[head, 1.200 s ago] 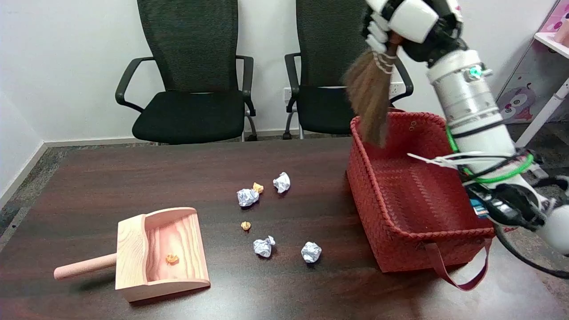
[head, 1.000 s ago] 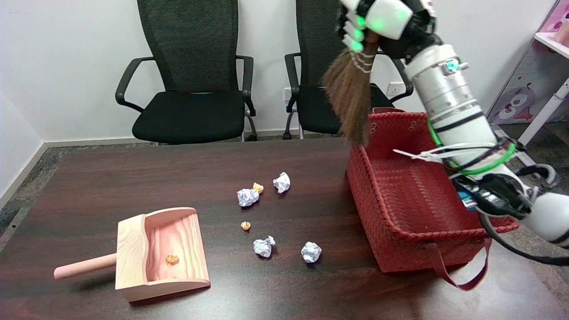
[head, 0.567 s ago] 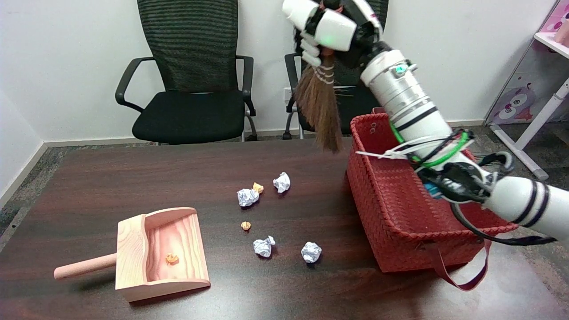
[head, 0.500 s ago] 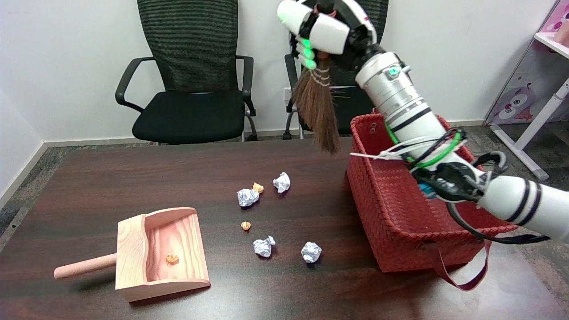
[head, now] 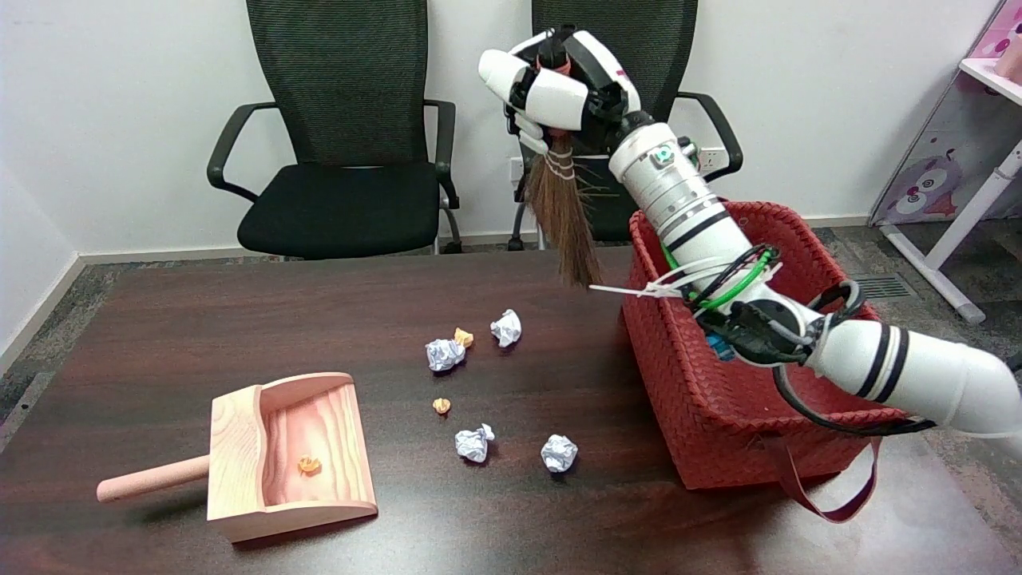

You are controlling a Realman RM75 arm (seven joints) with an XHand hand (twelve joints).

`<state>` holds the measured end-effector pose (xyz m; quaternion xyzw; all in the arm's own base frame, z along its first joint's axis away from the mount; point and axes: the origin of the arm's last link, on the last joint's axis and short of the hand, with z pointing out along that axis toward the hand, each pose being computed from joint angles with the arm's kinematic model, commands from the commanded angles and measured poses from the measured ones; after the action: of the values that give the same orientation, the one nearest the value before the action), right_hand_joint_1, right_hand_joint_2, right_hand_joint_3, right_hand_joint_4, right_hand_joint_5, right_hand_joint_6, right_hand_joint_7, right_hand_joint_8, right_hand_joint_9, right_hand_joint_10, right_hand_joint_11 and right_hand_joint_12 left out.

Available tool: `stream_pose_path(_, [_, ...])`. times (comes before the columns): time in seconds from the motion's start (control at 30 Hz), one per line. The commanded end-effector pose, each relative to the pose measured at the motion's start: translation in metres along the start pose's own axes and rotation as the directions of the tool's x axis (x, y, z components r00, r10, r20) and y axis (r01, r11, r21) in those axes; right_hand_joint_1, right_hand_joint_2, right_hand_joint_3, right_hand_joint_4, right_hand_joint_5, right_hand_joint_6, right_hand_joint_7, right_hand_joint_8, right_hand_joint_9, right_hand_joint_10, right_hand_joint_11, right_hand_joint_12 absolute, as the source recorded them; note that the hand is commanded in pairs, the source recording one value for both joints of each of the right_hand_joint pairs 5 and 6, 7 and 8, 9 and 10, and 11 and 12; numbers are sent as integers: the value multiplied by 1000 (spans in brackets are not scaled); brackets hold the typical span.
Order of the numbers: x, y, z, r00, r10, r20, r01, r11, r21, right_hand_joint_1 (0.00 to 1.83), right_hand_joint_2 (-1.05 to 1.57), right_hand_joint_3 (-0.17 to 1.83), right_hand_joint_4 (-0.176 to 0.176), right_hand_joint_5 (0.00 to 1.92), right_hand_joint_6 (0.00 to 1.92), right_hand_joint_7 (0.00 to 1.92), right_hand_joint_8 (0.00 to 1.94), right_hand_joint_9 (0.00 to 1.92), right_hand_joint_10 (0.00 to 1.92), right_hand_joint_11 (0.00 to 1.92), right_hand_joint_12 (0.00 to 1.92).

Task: Sweep the paper ball into the dustpan.

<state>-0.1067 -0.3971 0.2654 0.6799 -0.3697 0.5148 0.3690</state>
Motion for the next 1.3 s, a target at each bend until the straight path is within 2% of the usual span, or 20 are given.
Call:
stream_pose_path(0.03, [5,57,-23,984,48,-169,-72,988,-138,971,1430,1456,176,1920,1920,1920,1920,1920,1920,1920,1920])
stream_pose_path(0.33, [5,74,-29,977,63,-203,-102,977,-189,959,1407,1506,176,1920,1920,1920,1920,1920,1920,1920,1920])
stream_pose_path(0.67, [-2,85,-31,989,-8,-147,-22,979,-204,944,1405,1516,176,1920,1920,1920,1920,1920,1920,1920,1920])
stream_pose_path(0.83, [-14,85,-23,996,-63,-61,50,981,-190,941,1395,1532,176,1920,1920,1920,1920,1920,1920,1920,1920])
stream_pose_path(1.03, [-42,79,-15,984,-160,79,170,978,-125,941,1378,1552,176,1920,1920,1920,1920,1920,1920,1920,1920])
stream_pose_path(1.3, [-75,83,-21,913,-322,249,341,940,-34,961,1303,1586,176,1920,1920,1920,1920,1920,1920,1920,1920])
